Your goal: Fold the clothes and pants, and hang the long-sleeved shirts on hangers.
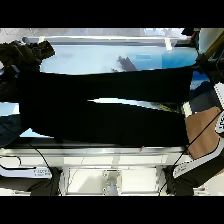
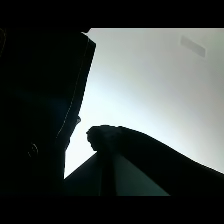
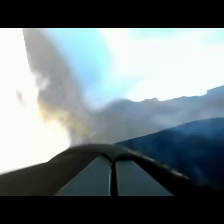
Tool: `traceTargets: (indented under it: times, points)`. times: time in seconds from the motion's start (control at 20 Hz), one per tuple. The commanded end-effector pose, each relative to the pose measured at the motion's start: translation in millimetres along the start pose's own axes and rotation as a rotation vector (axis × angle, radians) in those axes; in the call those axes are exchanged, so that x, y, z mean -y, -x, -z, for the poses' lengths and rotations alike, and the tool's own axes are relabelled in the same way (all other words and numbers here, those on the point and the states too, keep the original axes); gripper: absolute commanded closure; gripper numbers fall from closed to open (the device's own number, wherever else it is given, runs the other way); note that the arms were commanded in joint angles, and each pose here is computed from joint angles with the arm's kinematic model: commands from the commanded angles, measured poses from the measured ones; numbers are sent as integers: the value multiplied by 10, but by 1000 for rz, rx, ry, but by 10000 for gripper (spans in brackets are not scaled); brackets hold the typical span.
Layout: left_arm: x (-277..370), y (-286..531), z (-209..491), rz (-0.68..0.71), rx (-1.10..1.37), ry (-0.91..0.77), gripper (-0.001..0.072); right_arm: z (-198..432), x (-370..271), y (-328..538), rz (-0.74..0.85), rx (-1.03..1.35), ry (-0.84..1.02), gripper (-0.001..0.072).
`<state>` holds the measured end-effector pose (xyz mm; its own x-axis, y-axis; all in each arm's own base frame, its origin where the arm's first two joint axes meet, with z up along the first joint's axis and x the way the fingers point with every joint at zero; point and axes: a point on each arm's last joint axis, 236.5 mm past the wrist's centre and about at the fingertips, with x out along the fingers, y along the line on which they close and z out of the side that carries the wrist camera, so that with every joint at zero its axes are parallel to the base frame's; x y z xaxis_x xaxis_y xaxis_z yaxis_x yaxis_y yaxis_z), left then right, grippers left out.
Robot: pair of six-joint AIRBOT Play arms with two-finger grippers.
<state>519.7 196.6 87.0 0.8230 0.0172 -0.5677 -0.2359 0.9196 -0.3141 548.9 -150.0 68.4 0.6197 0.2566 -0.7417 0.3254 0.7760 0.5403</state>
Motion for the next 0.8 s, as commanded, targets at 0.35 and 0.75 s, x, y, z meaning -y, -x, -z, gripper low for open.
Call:
traceTargets:
  times: [0.35,0.75]
  points:
    - [-23,-603,182,-42,33,12,688,-133,420,-1419,17,150,-220,702]
    - [318,-726,19,-40,133,-28,177,-408,-66,-1373,-61,257,-184,313]
